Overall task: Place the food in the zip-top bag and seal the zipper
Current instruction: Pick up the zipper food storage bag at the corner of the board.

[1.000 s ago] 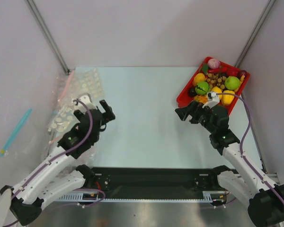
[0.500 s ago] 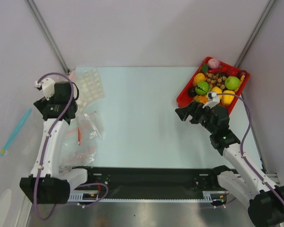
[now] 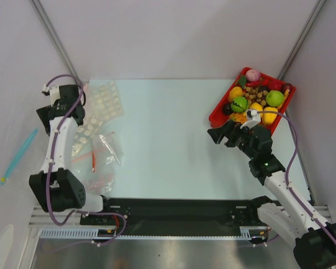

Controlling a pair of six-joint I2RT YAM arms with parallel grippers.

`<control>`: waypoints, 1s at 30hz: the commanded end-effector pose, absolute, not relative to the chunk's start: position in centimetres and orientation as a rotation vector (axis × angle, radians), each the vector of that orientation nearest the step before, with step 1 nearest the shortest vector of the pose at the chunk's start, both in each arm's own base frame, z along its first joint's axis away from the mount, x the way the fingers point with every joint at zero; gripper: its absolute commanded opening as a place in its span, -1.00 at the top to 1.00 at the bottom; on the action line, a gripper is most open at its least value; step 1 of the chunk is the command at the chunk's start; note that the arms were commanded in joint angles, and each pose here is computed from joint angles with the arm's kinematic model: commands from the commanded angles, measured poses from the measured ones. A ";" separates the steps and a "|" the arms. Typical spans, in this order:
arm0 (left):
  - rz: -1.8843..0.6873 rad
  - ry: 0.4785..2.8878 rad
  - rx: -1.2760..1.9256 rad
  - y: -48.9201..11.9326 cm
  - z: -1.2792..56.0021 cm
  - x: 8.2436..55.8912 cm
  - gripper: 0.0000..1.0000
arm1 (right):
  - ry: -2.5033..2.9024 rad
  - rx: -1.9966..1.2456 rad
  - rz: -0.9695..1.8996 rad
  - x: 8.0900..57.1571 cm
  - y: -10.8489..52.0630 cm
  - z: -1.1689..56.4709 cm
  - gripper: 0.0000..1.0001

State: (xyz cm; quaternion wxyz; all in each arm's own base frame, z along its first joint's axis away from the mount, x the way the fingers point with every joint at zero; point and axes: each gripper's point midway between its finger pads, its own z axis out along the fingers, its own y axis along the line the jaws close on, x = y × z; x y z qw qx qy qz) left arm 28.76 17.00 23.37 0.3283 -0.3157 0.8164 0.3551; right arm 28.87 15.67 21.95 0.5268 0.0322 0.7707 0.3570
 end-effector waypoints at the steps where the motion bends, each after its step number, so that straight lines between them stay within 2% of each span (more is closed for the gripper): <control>1: 0.922 2.230 -0.699 17.2 24.2 30.9 -1.00 | 1.779 0.043 0.866 29.0 15.9 24.1 -0.99; 3: 0.879 2.294 -0.634 16.8 23.4 32.4 -1.00 | 1.779 0.039 0.873 29.0 16.0 24.1 -0.99; 6: 0.979 2.334 -0.598 17.7 23.1 32.4 -1.00 | 1.784 0.041 0.873 29.0 16.0 23.8 -0.99; 12: 1.093 2.332 -0.683 21.5 22.3 30.5 -0.99 | 1.780 0.020 0.915 28.8 16.7 24.3 -1.00; 16: 1.293 2.364 -0.773 24.3 20.2 29.7 -1.00 | 1.759 0.027 0.914 28.4 16.4 24.5 -0.99; 17: 1.332 2.316 -0.812 25.0 21.7 29.9 -1.00 | 1.759 0.029 0.916 28.3 16.4 24.5 -0.99; 22: 1.349 2.305 -0.949 28.1 22.8 29.3 -1.00 | 1.763 0.030 0.932 28.4 16.6 24.3 -0.99; 28: 1.272 2.347 -1.119 30.4 19.0 28.1 -0.99 | 1.765 0.028 0.939 28.3 16.7 24.1 -0.99; 30: 1.238 2.391 -1.107 30.3 17.5 28.1 -0.93 | 1.765 0.026 0.940 28.3 16.8 24.1 -0.99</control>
